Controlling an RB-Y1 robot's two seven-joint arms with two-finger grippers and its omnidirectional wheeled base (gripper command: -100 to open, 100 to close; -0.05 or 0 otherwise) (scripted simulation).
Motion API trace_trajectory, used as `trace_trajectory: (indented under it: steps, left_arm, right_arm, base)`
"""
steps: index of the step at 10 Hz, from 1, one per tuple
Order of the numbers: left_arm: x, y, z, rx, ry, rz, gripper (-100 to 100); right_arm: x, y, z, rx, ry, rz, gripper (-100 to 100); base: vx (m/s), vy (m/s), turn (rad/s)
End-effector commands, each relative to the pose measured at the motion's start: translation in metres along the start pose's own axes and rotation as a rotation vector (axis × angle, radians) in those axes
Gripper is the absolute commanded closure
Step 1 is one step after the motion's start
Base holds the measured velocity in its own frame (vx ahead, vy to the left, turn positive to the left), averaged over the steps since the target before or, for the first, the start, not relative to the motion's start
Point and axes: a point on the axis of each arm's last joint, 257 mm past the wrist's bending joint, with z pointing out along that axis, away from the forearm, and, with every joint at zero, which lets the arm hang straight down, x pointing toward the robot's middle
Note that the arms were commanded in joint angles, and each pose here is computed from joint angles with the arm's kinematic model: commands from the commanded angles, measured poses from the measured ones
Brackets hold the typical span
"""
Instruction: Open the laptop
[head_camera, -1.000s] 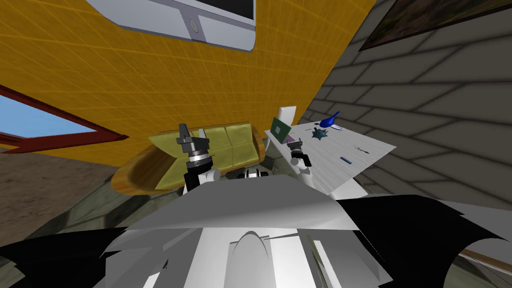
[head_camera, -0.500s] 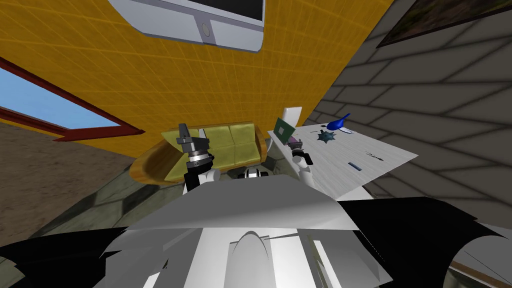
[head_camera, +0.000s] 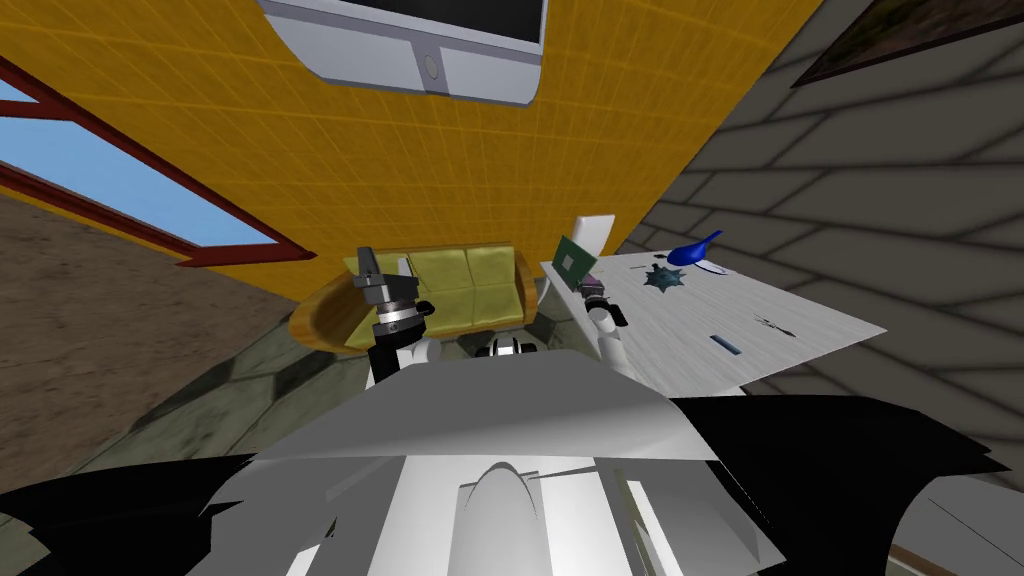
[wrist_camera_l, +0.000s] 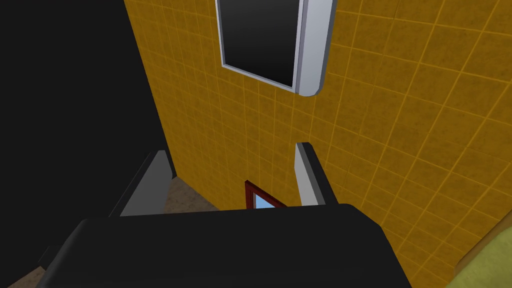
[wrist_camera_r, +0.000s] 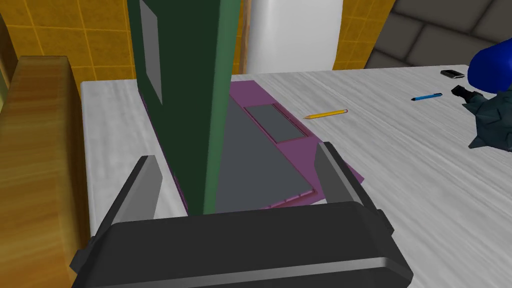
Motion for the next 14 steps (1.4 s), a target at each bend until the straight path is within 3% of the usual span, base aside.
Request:
trace_trajectory:
  steps: [1,10,12,14]
  left_arm:
    - [0.0,0.0,0.0,0.0,0.0,0.0,0]
    - [0.0,0.0,0.0,0.0,0.0,0.0,0]
    - [0.0,0.0,0.0,0.0,0.0,0.0,0]
    - [0.0,0.0,0.0,0.0,0.0,0.0,0]
  right_arm:
    - [-0.006,0.001,0.01,0.012,-0.023,0.118,-100]
    - [-0.005,-0.006,0.033,0.055,-0.043,0.442,-100]
    - [0.0,-0.015,0.043,0.082,-0.045,0.562,-100]
    - [0.001,-0.015,0.043,0.084,-0.041,0.582,-100]
  base:
    - [-0.041,-0.021,0.125]
    - [-0.054,-0.03,0.097]
    - [-0.084,-0.047,0.128]
    - [-0.057,-0.028,0.022]
